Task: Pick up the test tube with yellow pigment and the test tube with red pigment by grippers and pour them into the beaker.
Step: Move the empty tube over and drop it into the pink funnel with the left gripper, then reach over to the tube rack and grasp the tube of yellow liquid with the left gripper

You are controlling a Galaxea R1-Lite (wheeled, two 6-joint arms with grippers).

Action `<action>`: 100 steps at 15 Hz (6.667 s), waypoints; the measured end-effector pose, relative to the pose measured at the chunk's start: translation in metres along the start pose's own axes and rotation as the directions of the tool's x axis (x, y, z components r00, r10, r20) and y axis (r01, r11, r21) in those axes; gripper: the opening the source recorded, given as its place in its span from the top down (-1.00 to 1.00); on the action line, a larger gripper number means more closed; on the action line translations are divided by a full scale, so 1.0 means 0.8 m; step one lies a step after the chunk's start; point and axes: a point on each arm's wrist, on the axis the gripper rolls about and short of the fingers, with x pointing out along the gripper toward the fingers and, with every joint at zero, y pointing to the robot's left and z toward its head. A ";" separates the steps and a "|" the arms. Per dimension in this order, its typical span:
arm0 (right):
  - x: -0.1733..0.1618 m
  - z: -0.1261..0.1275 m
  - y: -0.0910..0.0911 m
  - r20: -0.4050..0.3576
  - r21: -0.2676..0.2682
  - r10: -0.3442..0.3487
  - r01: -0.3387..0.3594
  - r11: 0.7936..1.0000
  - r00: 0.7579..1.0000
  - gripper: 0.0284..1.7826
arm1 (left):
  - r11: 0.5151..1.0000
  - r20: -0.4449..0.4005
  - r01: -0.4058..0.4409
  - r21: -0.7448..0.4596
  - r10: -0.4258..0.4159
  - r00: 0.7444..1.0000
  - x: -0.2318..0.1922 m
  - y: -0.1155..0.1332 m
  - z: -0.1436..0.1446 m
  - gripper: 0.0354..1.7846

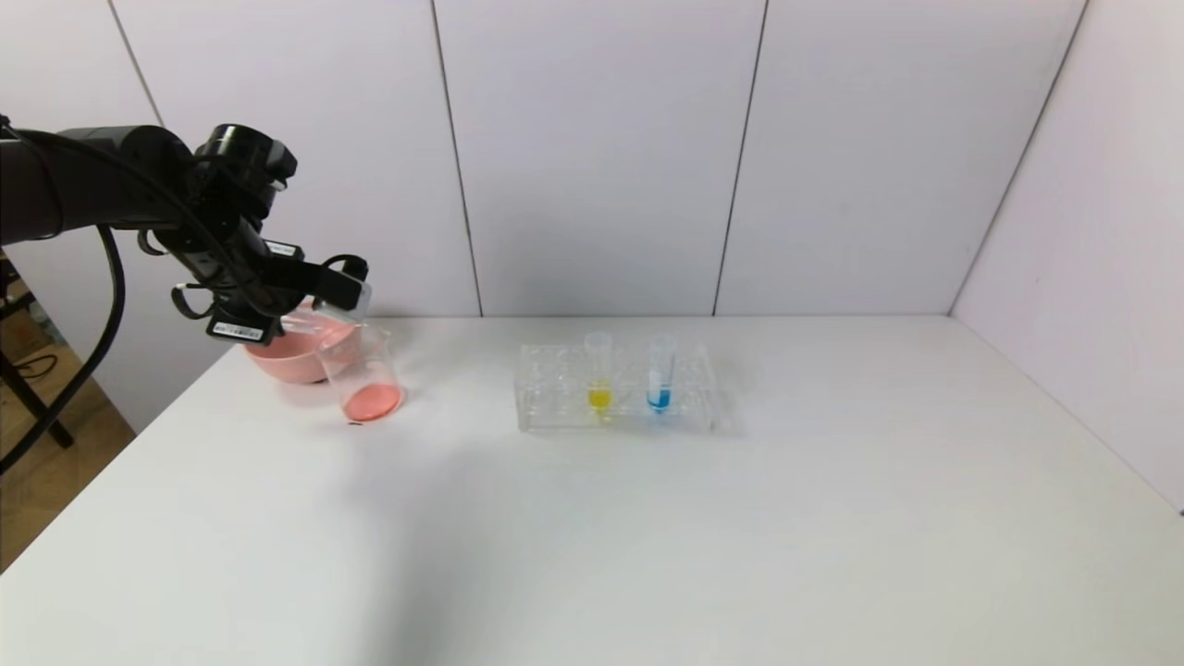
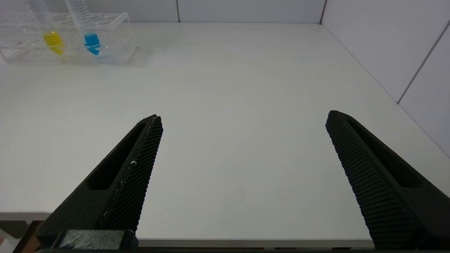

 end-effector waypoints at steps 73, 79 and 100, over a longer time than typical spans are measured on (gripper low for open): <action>0.000 0.000 0.000 0.000 0.000 0.000 0.000 1.000 1.000 -0.91 | -0.124 0.107 0.187 -0.975 0.474 0.874 0.143 0.003 -0.099 0.54; 0.000 0.000 0.000 0.000 0.000 0.000 0.000 1.000 1.000 -0.91 | -0.127 0.114 0.193 -0.973 0.463 0.879 0.144 0.001 -0.098 0.45; 0.000 0.000 0.000 0.000 0.000 0.000 0.000 1.000 1.000 -0.91 | -0.082 0.121 0.196 -0.977 0.543 0.831 0.051 0.009 -0.090 -0.98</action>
